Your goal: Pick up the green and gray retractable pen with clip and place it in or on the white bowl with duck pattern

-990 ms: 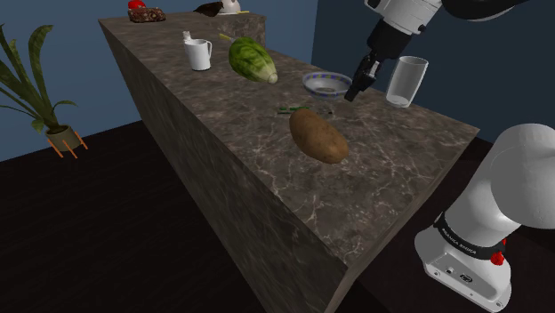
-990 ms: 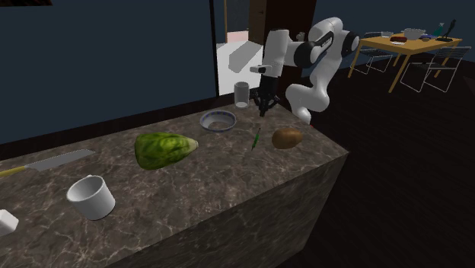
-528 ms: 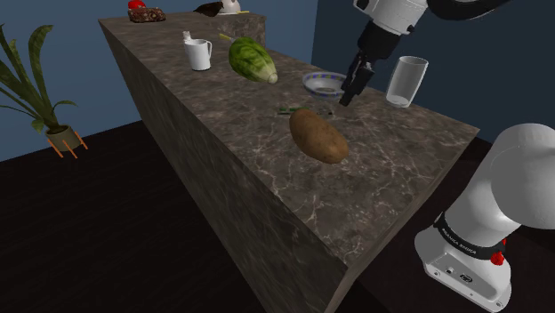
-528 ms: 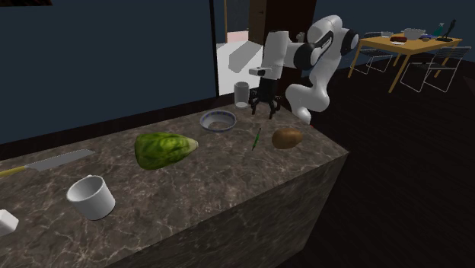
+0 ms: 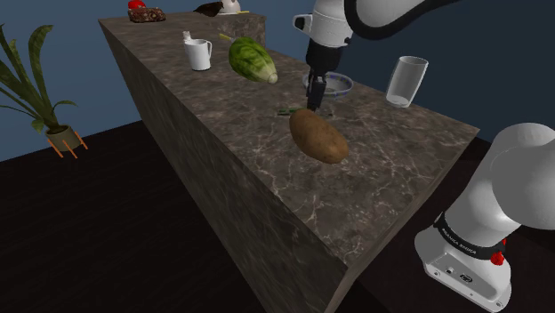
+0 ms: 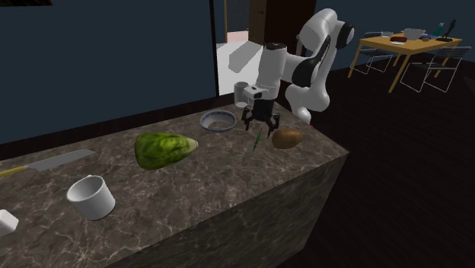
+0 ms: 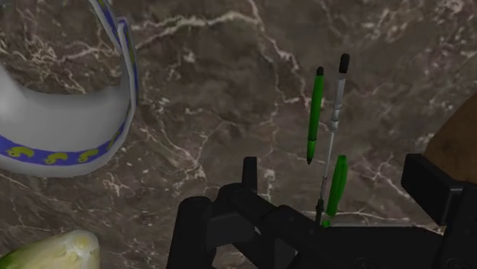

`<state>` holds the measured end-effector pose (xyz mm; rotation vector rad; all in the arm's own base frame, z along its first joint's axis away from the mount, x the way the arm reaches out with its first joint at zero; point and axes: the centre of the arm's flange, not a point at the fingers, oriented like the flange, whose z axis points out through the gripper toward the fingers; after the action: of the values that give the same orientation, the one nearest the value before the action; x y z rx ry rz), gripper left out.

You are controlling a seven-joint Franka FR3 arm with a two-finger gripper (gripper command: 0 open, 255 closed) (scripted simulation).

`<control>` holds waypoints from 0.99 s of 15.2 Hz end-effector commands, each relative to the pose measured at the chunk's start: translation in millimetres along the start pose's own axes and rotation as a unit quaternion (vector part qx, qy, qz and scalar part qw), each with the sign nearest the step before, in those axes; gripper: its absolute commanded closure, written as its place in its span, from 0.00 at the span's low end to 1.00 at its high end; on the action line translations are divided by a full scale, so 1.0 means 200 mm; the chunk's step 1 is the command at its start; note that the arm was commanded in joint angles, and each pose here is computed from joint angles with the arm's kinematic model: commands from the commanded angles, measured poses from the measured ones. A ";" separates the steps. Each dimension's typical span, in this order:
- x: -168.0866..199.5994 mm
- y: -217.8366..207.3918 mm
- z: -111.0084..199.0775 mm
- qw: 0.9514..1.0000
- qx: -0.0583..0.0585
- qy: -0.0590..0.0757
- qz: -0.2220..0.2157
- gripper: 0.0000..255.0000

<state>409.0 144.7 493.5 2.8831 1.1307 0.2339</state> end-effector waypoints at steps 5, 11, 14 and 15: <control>0.03 0.00 0.16 1.000 -0.001 -0.005 -0.004 0.00; 0.03 0.00 0.20 1.000 -0.001 -0.005 -0.004 0.00; 0.03 0.00 0.20 1.000 -0.001 -0.005 -0.004 0.00; 0.03 -0.03 0.18 1.000 -0.001 -0.005 -0.005 1.00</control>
<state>424.0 149.6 471.5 2.8653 1.1250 0.3442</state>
